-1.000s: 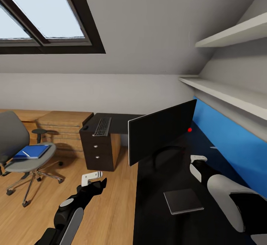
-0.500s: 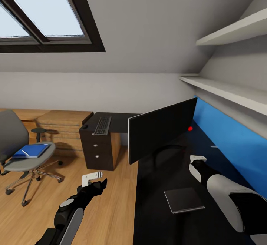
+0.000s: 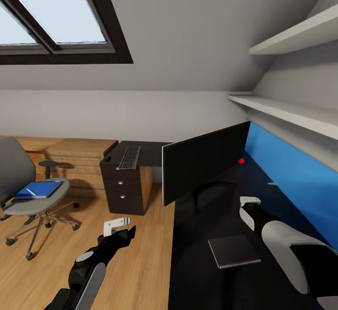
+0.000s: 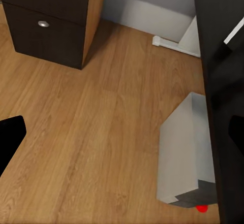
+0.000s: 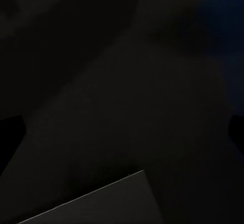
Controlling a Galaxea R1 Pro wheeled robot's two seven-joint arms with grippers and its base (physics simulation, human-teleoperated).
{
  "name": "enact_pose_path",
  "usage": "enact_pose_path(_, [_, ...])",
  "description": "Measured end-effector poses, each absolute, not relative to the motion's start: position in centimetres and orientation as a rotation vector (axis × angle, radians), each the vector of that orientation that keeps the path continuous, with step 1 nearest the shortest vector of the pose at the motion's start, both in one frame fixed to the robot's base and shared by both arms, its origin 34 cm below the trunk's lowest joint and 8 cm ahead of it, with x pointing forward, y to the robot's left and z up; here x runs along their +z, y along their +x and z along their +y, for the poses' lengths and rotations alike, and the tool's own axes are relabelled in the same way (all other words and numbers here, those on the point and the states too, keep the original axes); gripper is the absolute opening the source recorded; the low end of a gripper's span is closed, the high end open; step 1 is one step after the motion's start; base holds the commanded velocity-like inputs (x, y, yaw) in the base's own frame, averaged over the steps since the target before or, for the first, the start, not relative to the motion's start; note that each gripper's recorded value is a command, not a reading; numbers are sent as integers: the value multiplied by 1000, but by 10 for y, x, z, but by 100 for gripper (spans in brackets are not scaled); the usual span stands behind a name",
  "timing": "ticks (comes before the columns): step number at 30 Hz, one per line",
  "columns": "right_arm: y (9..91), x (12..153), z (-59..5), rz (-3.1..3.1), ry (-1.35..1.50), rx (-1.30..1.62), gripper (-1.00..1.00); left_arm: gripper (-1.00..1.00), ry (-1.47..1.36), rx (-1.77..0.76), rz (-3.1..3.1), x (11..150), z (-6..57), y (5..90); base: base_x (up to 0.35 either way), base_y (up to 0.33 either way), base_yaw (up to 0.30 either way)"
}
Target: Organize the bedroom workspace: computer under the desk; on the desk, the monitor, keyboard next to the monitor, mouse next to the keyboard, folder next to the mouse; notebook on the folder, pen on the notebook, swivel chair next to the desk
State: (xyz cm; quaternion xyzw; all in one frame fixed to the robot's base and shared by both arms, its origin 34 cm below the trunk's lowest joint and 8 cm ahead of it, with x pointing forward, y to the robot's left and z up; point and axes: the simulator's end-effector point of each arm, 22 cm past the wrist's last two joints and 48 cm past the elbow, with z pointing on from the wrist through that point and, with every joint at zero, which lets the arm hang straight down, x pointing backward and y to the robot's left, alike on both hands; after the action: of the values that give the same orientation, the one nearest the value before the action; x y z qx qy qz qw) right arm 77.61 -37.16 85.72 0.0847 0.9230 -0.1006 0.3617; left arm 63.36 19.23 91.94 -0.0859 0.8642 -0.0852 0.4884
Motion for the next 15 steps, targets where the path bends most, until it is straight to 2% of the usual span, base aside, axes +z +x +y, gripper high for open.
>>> enact_pose_path(15, [776,835,-371,2385,210,-261,100,100,-209,-208,2100,899,192,635,0,0,0])
